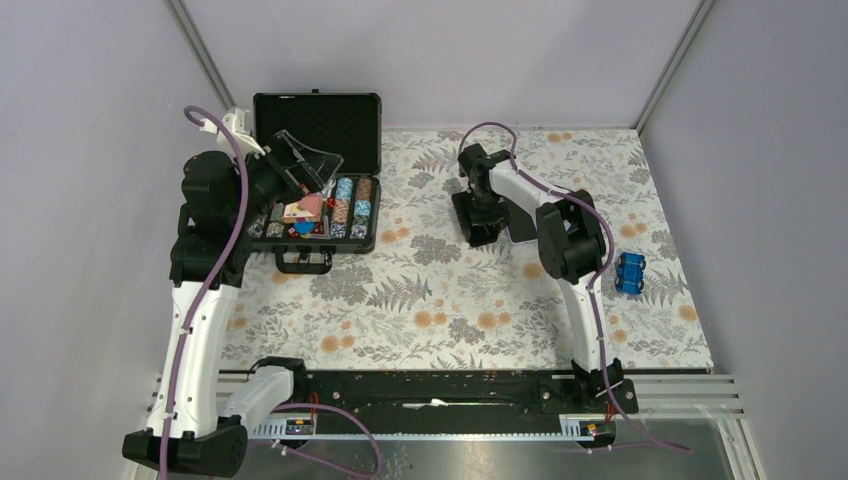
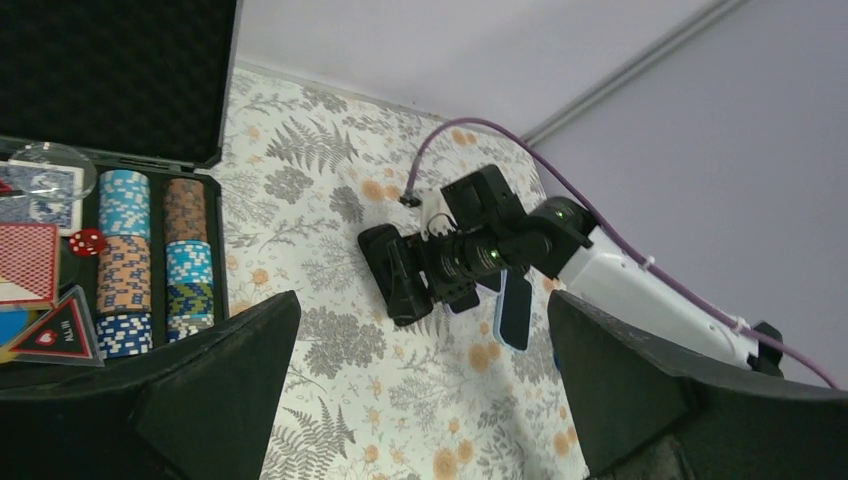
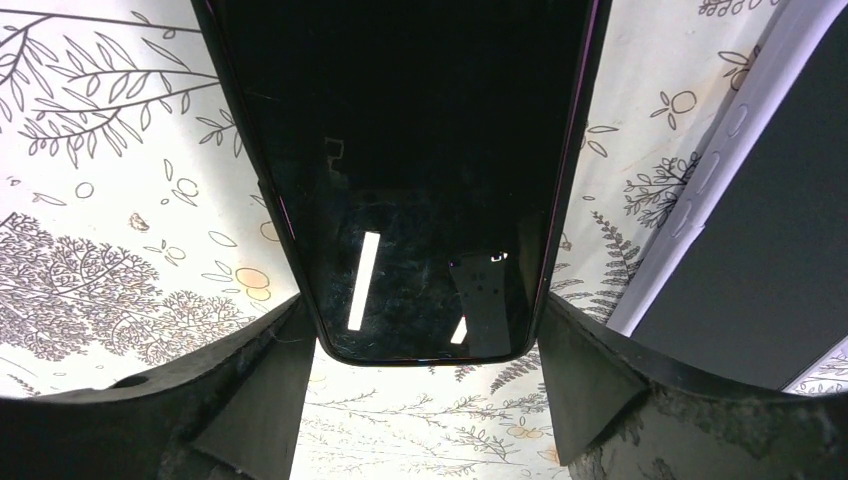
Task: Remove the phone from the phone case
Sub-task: Pick up the phone at the center of the board.
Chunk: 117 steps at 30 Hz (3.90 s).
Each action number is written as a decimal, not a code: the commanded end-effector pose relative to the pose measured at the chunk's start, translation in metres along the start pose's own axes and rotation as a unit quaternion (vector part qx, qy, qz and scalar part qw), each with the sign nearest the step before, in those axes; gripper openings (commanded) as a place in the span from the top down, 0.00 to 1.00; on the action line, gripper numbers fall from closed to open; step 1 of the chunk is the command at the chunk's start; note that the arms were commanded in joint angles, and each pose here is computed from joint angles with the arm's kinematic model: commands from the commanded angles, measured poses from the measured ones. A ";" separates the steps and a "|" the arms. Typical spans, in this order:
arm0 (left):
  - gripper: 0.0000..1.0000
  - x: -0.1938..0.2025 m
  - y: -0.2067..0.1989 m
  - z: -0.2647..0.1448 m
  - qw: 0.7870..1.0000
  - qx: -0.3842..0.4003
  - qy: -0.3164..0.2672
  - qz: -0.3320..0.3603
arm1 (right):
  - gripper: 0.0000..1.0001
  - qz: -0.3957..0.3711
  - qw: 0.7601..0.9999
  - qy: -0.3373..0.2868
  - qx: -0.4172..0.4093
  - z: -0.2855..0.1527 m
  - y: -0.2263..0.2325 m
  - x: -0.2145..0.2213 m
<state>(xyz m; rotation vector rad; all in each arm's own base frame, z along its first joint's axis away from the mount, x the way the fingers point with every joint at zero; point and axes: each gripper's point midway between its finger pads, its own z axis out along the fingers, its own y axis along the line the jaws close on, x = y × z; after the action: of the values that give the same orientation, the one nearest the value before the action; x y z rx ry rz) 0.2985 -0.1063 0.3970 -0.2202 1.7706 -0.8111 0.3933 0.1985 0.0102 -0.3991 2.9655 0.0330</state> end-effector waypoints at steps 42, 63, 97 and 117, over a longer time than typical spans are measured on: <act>0.12 0.257 0.059 0.087 0.952 -0.069 0.279 -0.108 | 0.53 0.224 0.830 0.021 -0.509 -0.138 0.170 0.105; 0.30 0.273 0.057 0.092 0.933 -0.084 0.307 -0.168 | 0.53 0.122 0.890 0.011 -0.439 -0.139 0.197 0.124; 1.00 0.208 0.005 0.096 0.943 0.100 0.282 -0.148 | 0.00 0.047 0.856 -0.252 -0.449 -0.217 0.168 0.081; 1.00 0.068 -0.141 -0.007 0.865 0.453 0.207 -0.069 | 0.27 0.100 0.660 -0.497 -0.554 -0.399 0.129 0.022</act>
<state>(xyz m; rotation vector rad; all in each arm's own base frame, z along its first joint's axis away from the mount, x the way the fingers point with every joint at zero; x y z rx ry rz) 0.2747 -0.2479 0.3740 0.3016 1.7836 -1.6879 0.2796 0.2912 0.3261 0.0304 1.7756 1.4248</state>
